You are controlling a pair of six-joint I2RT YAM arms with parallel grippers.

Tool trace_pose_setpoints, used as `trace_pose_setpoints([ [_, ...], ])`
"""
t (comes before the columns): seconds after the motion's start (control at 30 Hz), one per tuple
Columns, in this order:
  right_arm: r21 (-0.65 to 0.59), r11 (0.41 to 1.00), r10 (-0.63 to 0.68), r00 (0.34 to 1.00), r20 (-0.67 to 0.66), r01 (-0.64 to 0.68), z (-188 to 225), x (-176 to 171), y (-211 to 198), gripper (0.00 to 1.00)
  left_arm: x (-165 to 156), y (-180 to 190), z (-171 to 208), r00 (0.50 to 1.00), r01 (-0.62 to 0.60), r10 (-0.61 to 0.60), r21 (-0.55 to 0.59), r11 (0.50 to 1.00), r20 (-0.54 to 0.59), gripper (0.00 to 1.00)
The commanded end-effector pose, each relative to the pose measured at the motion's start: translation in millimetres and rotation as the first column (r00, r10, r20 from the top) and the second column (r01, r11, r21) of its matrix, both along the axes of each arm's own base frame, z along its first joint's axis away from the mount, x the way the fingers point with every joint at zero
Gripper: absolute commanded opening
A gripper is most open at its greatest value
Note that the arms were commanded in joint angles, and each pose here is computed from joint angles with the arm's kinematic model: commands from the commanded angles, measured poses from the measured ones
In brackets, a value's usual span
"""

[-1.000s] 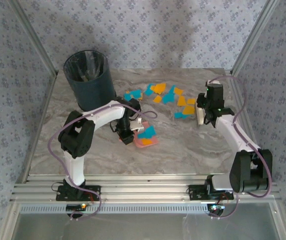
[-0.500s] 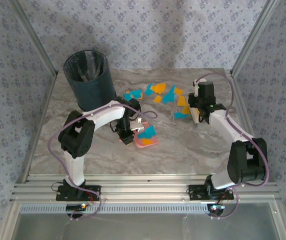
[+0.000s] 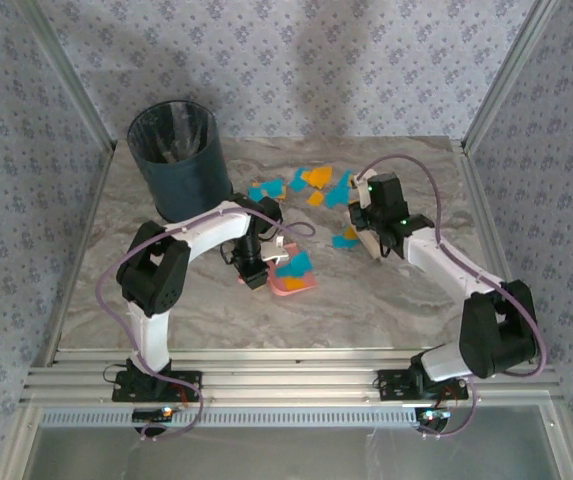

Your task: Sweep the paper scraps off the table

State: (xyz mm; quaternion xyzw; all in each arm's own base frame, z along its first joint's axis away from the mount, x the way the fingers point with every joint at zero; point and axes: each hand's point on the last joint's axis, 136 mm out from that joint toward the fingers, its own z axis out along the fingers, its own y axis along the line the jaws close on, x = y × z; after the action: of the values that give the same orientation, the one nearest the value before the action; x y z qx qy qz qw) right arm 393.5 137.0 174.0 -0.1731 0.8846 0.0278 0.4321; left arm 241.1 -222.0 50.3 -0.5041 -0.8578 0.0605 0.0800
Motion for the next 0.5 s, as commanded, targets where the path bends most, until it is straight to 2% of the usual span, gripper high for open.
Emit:
trace_pose_setpoints([
  [0.0,0.018,0.998,0.058,0.996,-0.063,-0.057,-6.8,-24.3,16.7,0.00,-0.5,-3.7,-1.6,1.000,0.007,-0.007,0.008,1.000,-0.014,0.00],
  [0.23,0.126,0.983,0.141,0.988,-0.062,-0.132,3.7,-42.8,53.3,0.00,0.0,-5.7,-2.8,1.000,0.006,-0.006,0.007,1.000,-0.013,0.00],
  [0.47,0.200,0.965,0.182,0.982,-0.047,-0.170,17.9,-52.9,73.5,0.00,-0.3,-6.2,-5.0,1.000,0.001,0.000,0.012,1.000,-0.021,0.00],
])
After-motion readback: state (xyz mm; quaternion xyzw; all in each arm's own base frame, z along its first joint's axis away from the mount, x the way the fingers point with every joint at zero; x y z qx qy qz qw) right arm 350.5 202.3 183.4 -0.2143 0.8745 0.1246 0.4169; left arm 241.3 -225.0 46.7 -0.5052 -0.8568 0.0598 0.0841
